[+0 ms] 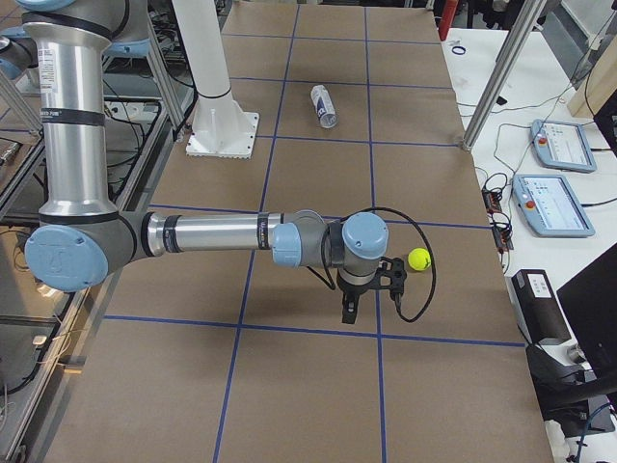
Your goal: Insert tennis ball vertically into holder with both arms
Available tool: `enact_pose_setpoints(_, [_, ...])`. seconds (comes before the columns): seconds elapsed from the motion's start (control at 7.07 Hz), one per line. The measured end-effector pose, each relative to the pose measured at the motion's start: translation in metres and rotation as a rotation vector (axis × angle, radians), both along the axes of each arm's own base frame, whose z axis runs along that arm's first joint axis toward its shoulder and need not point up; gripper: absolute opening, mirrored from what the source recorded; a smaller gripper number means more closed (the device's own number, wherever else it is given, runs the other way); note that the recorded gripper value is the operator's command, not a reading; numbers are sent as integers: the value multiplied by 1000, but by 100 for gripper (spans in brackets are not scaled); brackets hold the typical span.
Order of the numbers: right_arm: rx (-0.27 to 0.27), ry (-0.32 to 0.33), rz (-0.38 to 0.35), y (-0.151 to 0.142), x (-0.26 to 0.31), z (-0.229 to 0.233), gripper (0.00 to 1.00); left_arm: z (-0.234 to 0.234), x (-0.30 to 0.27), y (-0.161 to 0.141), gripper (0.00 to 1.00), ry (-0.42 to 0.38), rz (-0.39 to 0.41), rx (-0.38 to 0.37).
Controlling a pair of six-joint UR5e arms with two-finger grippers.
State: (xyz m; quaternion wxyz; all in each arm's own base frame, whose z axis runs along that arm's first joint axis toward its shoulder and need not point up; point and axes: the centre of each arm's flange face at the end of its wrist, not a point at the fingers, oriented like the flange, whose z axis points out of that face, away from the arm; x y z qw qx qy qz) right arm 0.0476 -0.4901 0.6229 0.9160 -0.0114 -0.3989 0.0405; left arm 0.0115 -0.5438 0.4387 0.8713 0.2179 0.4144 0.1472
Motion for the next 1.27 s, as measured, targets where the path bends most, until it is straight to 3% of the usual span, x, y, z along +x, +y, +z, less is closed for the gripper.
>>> enact_pose_setpoints(0.28, [0, -5, 0, 0, 0, -1, 100, -84, 90, -18, 100, 46, 151, 128])
enact_pose_setpoints(0.57, [2, -19, 0, 0, -1, -3, 100, -156, 213, -17, 98, 14, 288, 249])
enact_pose_setpoints(0.85, [2, -24, 0, 0, -2, -4, 100, -202, 315, 11, 99, -27, 376, 340])
enact_pose_setpoints(1.27, [9, -24, 0, -1, -2, -7, 100, -236, 412, 63, 99, -62, 457, 431])
